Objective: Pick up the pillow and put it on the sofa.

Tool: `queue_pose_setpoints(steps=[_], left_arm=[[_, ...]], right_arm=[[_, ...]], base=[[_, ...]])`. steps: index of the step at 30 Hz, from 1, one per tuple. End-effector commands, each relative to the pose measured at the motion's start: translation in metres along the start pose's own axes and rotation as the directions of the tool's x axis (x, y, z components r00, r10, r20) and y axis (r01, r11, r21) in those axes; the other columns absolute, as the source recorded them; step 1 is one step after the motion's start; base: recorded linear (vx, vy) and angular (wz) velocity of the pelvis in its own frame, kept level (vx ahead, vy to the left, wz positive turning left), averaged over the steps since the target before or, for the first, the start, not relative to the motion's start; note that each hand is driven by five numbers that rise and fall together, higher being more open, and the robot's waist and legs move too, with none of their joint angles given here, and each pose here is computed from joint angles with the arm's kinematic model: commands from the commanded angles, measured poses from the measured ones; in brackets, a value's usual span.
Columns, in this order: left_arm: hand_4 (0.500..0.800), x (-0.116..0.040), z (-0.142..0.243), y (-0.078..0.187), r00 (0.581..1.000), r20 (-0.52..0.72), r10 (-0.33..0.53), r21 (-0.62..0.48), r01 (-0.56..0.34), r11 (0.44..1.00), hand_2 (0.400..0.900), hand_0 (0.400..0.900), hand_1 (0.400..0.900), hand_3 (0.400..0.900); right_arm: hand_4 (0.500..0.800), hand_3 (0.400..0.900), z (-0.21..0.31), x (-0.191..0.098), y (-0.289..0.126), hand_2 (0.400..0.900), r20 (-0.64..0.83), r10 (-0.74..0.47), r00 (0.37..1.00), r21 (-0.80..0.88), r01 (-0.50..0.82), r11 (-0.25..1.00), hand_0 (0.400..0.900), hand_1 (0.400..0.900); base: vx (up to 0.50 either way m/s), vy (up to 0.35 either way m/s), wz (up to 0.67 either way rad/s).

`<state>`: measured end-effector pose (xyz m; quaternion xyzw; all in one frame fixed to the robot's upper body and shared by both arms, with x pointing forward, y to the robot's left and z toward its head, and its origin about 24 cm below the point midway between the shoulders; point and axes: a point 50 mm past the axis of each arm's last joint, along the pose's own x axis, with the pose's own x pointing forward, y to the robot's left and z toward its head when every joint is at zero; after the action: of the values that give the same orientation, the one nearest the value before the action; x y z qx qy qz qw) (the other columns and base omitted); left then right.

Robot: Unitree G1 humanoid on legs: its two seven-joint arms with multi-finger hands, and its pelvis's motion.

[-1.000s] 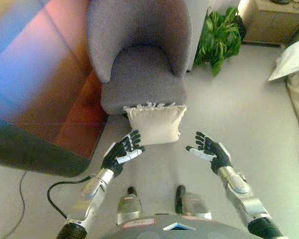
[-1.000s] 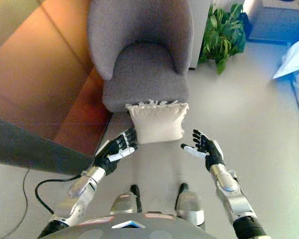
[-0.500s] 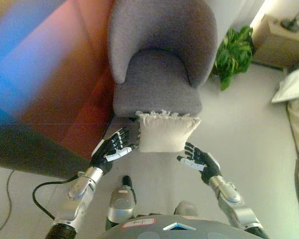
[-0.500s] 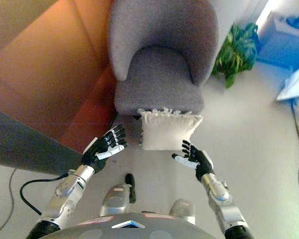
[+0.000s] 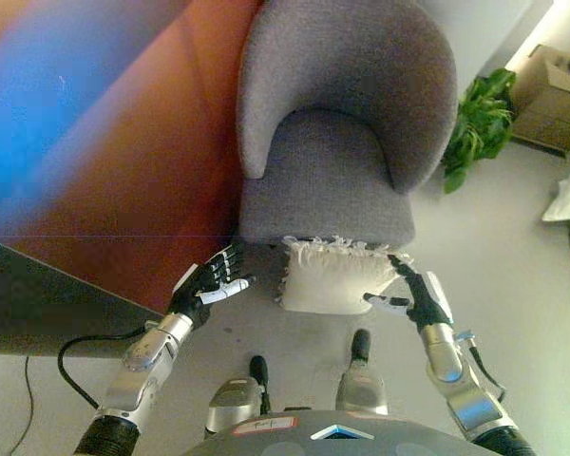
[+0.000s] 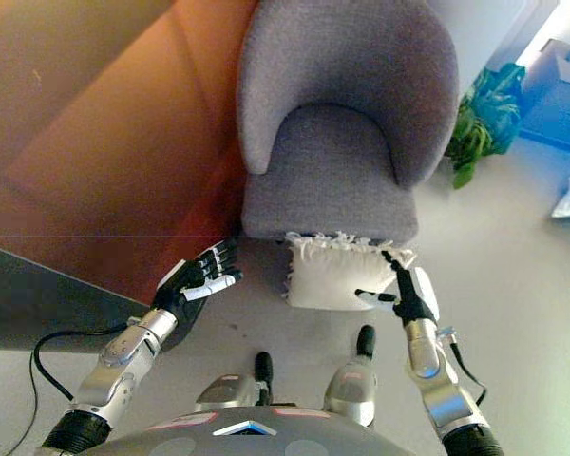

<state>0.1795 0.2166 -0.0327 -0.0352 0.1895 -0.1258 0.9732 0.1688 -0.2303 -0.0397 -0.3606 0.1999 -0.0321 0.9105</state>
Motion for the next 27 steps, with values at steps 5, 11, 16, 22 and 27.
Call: queue_pose_setpoints(steps=[5, 11, 16, 22, 27], left_arm=[[0.800, -0.012, 0.042, -0.005, 0.976, 0.198, -0.086, 0.004, 0.087, 0.996, 0.900, 0.900, 0.900, 0.900], [0.800, 0.006, 0.074, -0.013, 0.931, 0.295, -0.217, 0.078, 0.203, 0.976, 0.900, 0.900, 0.900, 0.900], [0.800, 0.013, 0.098, -0.020, 0.887, 0.372, -0.272, 0.167, 0.224, 0.960, 0.900, 0.900, 0.900, 0.900], [0.800, 0.022, 0.120, -0.028, 0.848, 0.433, -0.306, 0.210, 0.236, 0.949, 0.900, 0.900, 0.900, 0.900], [0.800, 0.023, 0.132, -0.033, 0.817, 0.483, -0.317, 0.225, 0.234, 0.946, 0.900, 0.900, 0.900, 0.900]], right_arm=[[0.800, 0.900, 0.028, 0.013, -0.062, 0.900, 0.208, -0.247, 0.946, -0.284, 0.300, 0.911, 0.900, 0.900], [0.800, 0.900, 0.042, 0.033, -0.091, 0.900, 0.283, -0.412, 0.866, -0.333, 0.491, 0.805, 0.900, 0.900], [0.800, 0.900, 0.069, 0.054, -0.107, 0.900, 0.327, -0.453, 0.830, -0.318, 0.548, 0.774, 0.900, 0.900], [0.800, 0.900, 0.089, 0.071, -0.119, 0.900, 0.311, -0.476, 0.823, -0.292, 0.559, 0.776, 0.900, 0.900], [0.800, 0.900, 0.106, 0.074, -0.126, 0.900, 0.351, -0.496, 0.794, -0.262, 0.592, 0.762, 0.900, 0.900]], base=[[0.291, -0.174, 0.64], [-0.112, -0.129, 0.82], [-0.147, -0.087, 0.21], [-0.081, -0.031, 0.11], [-0.071, 0.046, -0.06]])
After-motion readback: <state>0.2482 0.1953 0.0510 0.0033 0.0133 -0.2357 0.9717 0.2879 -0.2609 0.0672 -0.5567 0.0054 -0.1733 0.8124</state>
